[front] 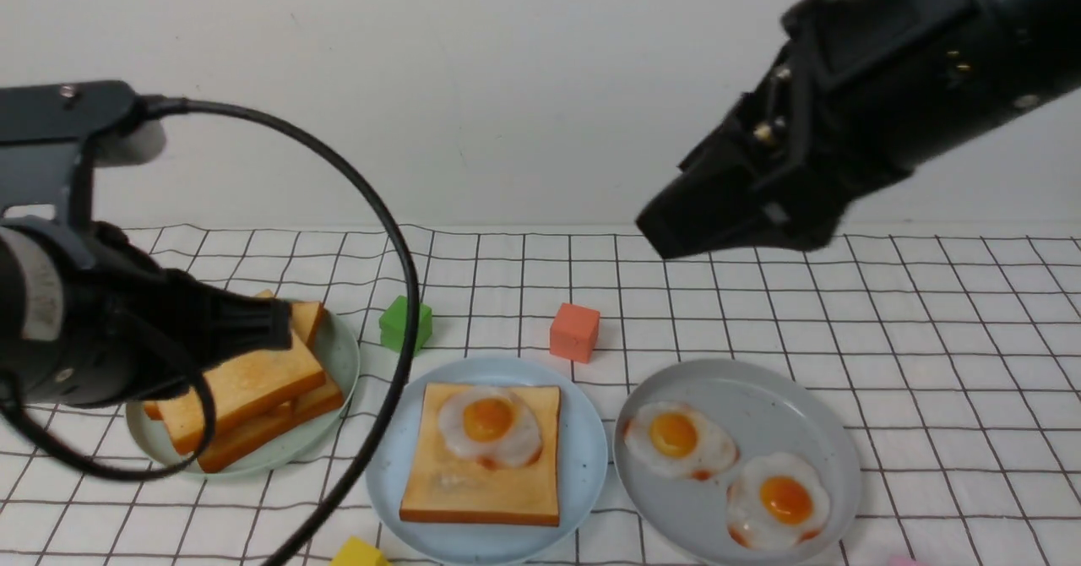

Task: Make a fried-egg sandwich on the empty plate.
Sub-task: Use the left arm to grab a slice of bread

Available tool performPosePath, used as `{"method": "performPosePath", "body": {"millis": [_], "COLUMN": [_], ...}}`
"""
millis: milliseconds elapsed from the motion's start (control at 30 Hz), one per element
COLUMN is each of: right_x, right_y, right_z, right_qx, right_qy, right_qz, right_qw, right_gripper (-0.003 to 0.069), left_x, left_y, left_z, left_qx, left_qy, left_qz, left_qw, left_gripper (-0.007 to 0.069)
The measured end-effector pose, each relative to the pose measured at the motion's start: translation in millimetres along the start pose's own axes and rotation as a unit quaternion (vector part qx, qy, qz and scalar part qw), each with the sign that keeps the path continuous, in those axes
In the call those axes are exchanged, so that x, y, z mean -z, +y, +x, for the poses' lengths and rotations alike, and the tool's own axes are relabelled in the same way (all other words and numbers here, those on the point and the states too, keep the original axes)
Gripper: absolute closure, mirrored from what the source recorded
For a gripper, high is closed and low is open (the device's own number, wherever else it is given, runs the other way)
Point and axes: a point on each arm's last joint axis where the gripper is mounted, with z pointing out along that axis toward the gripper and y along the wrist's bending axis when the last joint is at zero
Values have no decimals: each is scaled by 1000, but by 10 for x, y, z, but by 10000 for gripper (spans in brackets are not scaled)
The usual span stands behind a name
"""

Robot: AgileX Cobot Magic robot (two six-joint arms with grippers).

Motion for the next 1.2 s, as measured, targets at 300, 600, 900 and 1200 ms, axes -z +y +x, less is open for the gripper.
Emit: {"method": "performPosePath", "body": {"millis": [300,600,900,1200], "right_x": [309,339,351,352], "right_y": [369,504,523,546], "right_z": [531,849,856,855], "right_qx": [12,17,16,11], "right_qy": [-7,-2,-4,-5], "right_qz": [6,7,3,-10], "right_qw": [1000,1000,1000,1000], "right_gripper": [188,312,442,411], "left_x": [-727,-1204,-1688,-1920], "left_y": [860,1439,1540,1575], "left_z": [-175,-195,-122,-54], "left_qx": [202,315,318,319], "left_qy": [121,111,111,117], "left_qz": [8,-5,3,11], "left_qw": [972,942,941,940], "left_gripper": [588,433,253,343]}}
